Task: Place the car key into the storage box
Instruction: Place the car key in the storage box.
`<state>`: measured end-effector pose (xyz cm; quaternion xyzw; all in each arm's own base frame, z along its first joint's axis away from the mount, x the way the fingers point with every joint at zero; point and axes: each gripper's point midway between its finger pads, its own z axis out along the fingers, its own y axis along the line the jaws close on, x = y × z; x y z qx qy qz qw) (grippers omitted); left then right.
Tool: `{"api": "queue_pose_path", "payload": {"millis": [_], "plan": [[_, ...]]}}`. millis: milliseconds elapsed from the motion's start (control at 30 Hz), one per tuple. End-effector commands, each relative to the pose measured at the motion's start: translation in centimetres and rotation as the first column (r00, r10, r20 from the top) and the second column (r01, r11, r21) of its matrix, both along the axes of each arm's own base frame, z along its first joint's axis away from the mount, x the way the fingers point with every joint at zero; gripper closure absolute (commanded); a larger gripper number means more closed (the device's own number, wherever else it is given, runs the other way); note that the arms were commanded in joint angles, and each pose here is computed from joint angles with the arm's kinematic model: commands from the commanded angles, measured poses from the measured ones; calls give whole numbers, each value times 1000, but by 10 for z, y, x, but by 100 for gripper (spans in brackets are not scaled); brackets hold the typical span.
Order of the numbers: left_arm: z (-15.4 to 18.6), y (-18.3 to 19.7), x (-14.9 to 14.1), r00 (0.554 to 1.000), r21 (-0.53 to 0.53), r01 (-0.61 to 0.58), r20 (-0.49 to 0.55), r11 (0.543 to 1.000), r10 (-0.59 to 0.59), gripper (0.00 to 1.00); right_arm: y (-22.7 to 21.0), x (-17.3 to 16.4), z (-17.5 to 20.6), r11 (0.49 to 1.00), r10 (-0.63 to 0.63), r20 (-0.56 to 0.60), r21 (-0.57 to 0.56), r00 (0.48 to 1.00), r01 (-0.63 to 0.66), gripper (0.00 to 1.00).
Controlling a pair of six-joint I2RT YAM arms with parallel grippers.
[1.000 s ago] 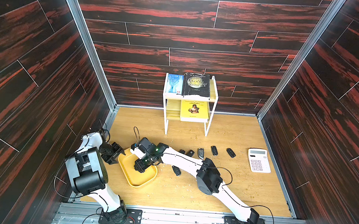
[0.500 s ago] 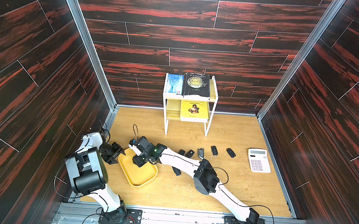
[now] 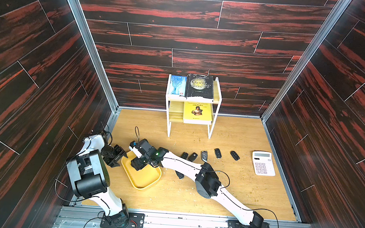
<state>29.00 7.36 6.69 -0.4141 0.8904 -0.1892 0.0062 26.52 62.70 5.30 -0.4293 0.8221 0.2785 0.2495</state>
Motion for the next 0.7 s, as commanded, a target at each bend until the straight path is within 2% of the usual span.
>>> {"api": "queue_pose_path", "payload": {"millis": [0, 267, 500, 667], "plan": [[1, -1, -4, 1000, 8, 13, -13, 1000, -13, 37, 2, 0, 18, 1000, 1, 29, 19, 1000, -2, 29], [1, -1, -2, 1000, 5, 14, -8, 1000, -14, 37, -7, -1, 44, 1000, -1, 63, 11, 998, 0, 28], [0, -4, -2, 999, 5, 30, -13, 1000, -30, 37, -9, -16, 87, 997, 34, 94, 68, 995, -41, 26], [2, -7, -2, 999, 8, 38, -11, 999, -38, 38, -16, -20, 120, 996, 11, 115, 84, 993, -21, 26]]}}
